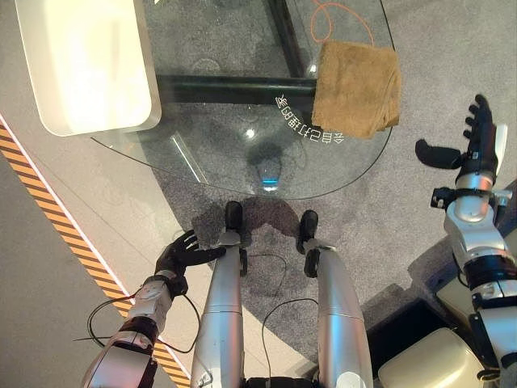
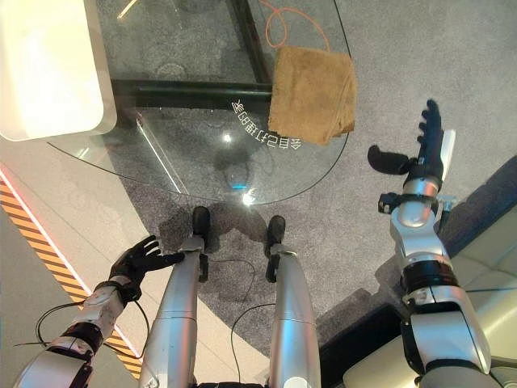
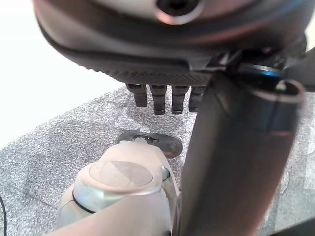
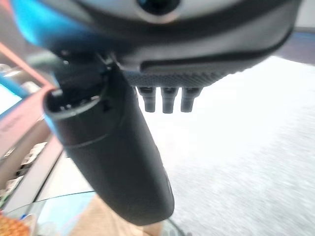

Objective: Wipe the table with a cloth and put it in the basket.

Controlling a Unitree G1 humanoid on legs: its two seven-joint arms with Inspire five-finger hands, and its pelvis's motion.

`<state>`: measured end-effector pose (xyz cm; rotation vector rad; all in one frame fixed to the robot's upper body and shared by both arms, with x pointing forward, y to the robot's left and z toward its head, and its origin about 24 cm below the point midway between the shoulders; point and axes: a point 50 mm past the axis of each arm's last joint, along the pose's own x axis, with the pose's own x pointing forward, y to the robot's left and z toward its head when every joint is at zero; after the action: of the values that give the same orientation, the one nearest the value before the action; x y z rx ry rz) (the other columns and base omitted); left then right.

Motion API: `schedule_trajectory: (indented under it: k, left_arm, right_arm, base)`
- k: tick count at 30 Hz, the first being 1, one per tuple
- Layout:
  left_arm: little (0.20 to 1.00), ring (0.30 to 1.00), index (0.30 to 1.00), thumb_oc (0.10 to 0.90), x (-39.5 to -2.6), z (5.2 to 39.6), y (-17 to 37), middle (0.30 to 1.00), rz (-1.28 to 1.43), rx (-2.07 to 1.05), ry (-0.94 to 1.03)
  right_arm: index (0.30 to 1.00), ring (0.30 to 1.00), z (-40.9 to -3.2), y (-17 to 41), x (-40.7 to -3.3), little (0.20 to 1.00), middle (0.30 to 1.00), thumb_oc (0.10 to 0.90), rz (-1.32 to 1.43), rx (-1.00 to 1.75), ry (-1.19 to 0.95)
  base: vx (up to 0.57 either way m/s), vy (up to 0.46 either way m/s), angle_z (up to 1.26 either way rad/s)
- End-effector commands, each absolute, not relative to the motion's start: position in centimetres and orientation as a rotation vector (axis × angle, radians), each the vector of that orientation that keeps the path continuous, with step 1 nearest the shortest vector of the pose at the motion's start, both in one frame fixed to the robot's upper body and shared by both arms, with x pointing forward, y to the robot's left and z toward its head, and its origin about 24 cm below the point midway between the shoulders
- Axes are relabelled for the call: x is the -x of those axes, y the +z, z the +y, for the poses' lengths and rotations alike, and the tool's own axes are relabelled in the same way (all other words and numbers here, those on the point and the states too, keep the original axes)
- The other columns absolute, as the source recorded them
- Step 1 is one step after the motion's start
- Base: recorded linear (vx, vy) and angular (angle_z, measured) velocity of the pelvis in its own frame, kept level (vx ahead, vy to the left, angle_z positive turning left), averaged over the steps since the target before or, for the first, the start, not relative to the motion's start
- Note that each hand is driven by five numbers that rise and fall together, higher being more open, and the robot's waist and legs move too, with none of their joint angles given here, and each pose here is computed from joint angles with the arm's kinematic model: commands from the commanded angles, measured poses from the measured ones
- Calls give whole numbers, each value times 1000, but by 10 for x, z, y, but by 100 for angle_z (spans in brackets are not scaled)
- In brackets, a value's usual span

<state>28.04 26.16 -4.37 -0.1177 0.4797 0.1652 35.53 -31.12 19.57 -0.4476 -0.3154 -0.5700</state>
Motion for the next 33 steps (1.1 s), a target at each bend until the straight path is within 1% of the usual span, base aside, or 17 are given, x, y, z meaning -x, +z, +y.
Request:
schedule_trajectory:
  k: [1,9,11,14,18,25,33]
  left_arm:
    - [900,900,900,800,-229,296,-72,900,612,49,262]
    - [900,900,900,800,-238,291,-66,900,600,38,235]
    - [900,900,900,800,-239,290,-66,900,602,31,228]
    - [900,900,900,800,-240,290,-65,900,601,25,219]
    - [900,900,900,800,-241,291,-63,900,600,20,209]
    - [900,900,900,800,-239,294,-62,900,606,7,196]
    - [900,900,900,800,-239,294,-61,900,612,2,186]
  right_arm:
    - [900,900,-325,273,-337,900,900,800,-595,551,-699]
    - [900,900,-283,336,-350,900,900,800,-706,731,-644]
    - [900,900,-274,345,-354,900,900,800,-704,805,-630]
    - [900,900,-265,358,-357,900,900,800,-697,847,-610]
    - [900,900,-249,370,-367,900,900,800,-634,885,-529]
    - [900,900,-249,369,-378,900,900,800,-471,885,-450]
    - [900,900,-259,362,-382,900,900,800,-345,961,-452]
  base:
    - [0,0,0]
    - [-3,-4,1]
    - [-6,-28,3]
    - [0,0,0]
    - [0,-3,1]
    - [-1,-8,6]
    - [0,0,1]
